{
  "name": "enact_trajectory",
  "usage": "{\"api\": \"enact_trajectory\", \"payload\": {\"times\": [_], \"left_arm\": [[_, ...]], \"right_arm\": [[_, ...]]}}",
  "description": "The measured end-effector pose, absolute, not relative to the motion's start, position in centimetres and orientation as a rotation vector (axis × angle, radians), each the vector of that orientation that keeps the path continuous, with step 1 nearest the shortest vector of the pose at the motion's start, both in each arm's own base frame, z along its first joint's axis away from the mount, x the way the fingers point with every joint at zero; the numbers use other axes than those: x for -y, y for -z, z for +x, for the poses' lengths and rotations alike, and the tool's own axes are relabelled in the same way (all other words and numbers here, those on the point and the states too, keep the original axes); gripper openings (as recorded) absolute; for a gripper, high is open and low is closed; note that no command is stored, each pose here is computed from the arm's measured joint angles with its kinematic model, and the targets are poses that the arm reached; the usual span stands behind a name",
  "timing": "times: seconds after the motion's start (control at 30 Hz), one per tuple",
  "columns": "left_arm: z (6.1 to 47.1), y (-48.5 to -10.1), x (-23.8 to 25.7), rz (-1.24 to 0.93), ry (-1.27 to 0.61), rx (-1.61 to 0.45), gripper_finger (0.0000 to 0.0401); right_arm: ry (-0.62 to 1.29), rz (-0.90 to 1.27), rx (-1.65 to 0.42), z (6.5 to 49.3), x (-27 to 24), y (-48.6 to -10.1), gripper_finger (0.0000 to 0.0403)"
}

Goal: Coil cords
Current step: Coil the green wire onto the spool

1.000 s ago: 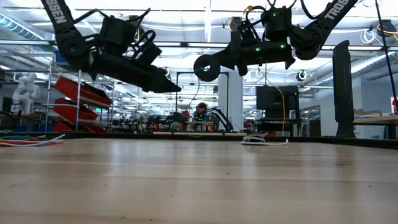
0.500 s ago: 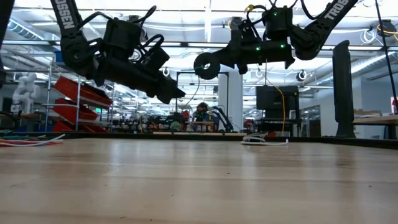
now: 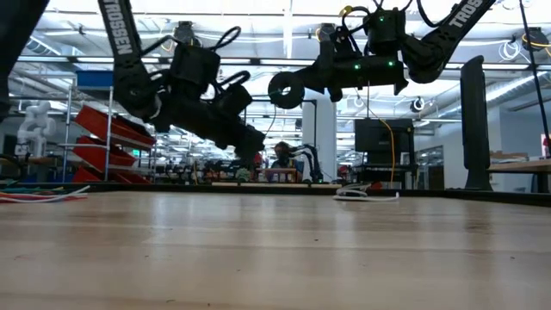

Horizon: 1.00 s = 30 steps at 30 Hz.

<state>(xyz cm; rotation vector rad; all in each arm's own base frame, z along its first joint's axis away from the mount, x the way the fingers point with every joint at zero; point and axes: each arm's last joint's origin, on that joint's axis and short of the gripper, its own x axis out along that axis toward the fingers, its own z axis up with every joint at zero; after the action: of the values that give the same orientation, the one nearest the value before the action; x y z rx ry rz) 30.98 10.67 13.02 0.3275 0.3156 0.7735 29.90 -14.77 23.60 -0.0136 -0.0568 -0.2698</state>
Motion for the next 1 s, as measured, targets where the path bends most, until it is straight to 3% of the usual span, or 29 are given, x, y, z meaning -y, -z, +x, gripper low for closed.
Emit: {"api": "enact_trajectory", "payload": {"times": [0.57, 0.67, 0.87, 1.0], "left_arm": [[31.27, -12.98, -11.36, 0.35, -0.838, -0.333, 0.0122], [31.12, -12.87, -11.7, 0.349, -0.842, -0.348, 0.0101], [31.34, -12.82, -11.18, 0.35, -0.802, -0.344, 0.0012], [31.7, -12.99, -10.87, 0.352, -0.787, -0.341, 0.0006]], "right_arm": [[0.267, -0.023, 0.054, 29.91, 14.75, -23.58, 0.0], [0.266, -0.023, 0.053, 29.92, 14.74, -23.58, 0.0], [0.265, -0.016, 0.054, 29.91, 14.75, -23.58, 0.0], [0.264, -0.011, 0.06, 29.92, 14.74, -23.62, 0.0]]}}
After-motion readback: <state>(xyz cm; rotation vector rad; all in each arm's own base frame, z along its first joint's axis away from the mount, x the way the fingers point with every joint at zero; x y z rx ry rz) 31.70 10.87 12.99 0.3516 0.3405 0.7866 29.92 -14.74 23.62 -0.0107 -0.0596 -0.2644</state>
